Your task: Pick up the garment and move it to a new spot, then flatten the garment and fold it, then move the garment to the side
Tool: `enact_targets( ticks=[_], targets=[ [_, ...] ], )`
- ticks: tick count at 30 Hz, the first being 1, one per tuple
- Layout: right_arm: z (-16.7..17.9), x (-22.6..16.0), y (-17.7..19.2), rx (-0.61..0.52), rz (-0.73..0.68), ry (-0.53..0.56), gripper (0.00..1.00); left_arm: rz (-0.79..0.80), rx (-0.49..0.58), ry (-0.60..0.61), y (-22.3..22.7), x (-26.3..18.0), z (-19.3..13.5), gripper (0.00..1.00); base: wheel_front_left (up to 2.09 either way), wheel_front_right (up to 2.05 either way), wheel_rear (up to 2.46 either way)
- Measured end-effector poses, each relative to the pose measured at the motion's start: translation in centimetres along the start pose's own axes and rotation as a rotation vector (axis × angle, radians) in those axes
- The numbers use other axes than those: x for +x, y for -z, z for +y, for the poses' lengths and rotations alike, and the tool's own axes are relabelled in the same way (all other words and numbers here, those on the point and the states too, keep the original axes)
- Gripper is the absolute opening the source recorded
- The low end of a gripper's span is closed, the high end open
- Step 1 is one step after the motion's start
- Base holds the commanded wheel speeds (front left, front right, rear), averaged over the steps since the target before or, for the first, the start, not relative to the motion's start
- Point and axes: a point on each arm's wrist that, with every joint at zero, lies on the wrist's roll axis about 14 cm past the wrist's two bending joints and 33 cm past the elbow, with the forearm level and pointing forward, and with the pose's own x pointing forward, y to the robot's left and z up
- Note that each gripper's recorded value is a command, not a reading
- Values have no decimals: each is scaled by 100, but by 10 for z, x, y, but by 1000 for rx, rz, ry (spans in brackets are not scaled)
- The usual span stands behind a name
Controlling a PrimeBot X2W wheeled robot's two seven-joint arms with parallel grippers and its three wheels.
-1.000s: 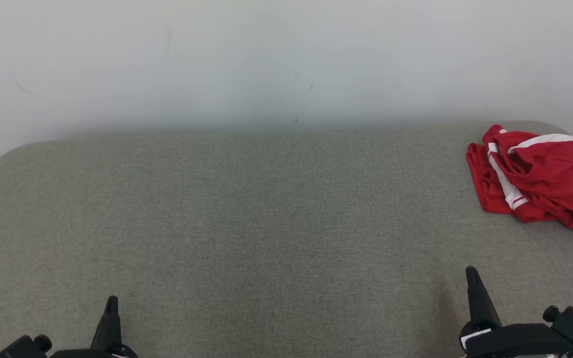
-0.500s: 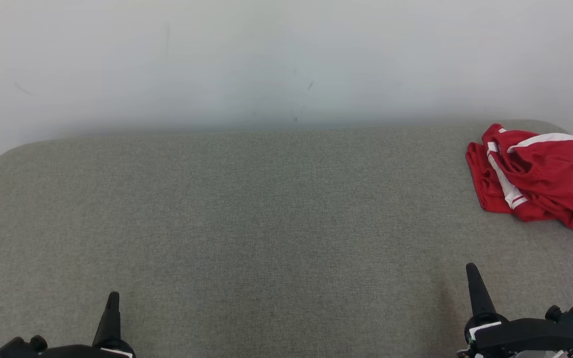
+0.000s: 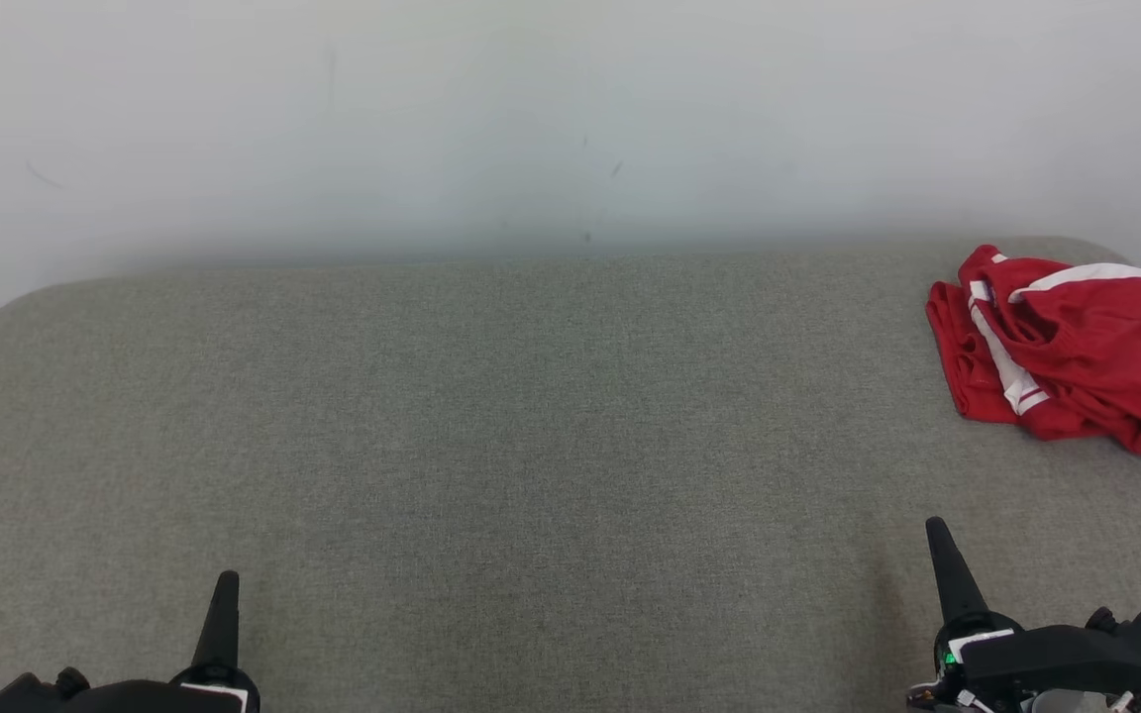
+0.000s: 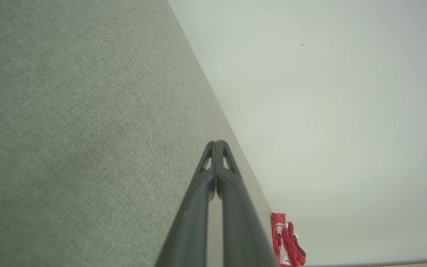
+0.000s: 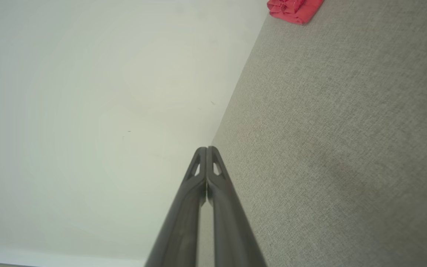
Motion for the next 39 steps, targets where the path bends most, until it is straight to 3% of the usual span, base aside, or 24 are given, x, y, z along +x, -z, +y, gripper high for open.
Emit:
enact_targets(
  ticks=[39],
  targets=[
    [6,7,-4,315,8,-28,0,-10,-321,69,-4,7,-10,0,0,0,0]
  ],
)
